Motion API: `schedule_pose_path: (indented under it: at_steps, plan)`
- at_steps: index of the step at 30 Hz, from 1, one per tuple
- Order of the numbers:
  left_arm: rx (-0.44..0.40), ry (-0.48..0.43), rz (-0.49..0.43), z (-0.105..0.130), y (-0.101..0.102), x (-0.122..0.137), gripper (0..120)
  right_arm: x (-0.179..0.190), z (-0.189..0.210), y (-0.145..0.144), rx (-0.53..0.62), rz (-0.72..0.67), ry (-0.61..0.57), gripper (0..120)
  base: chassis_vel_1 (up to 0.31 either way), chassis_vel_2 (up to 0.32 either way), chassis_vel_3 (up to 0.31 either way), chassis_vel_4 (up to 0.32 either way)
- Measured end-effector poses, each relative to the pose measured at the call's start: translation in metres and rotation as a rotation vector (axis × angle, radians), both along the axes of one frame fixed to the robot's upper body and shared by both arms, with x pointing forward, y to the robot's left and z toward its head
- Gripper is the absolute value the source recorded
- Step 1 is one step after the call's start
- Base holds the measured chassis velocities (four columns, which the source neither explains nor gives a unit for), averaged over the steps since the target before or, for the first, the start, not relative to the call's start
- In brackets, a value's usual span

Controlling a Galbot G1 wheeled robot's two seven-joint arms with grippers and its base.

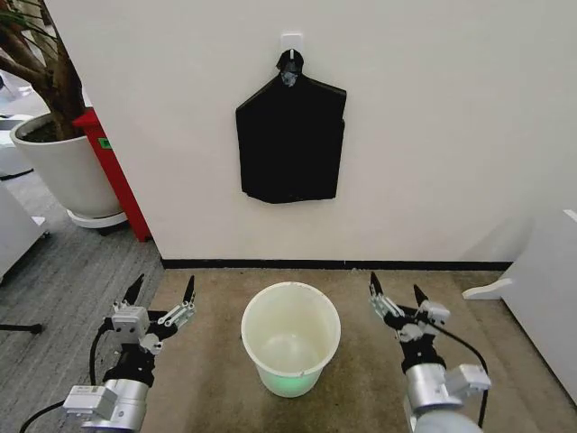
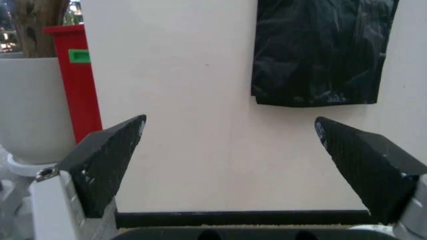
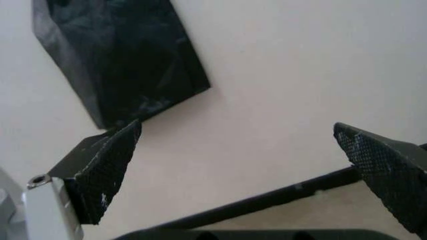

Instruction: Place the garbage bag over the trash bin.

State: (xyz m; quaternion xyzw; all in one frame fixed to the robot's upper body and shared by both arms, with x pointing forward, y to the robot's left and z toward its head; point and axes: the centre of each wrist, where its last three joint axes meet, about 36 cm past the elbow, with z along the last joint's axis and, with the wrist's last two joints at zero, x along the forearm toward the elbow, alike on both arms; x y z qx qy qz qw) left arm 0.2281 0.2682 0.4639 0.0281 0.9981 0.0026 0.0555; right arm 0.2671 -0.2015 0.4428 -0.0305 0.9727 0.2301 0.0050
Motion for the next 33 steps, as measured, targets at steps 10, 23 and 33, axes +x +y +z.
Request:
schedule_pose_path:
  at_steps: [10,23,33]
  plan:
    - [0.002,0.006,-0.026,0.01,0.007,0.009,100,0.071,0.019,0.019,0.217,0.107,-0.056,100,0.0,0.0,0.0,0.0]
    - [-0.011,0.022,-0.007,0.01,0.006,0.011,100,0.175,0.083,0.039,0.522,0.293,-0.081,100,0.0,0.0,0.0,0.0]
    - [-0.018,0.021,0.007,0.011,0.006,0.011,100,0.249,0.149,0.087,0.729,0.389,-0.069,100,0.0,0.0,0.0,0.0]
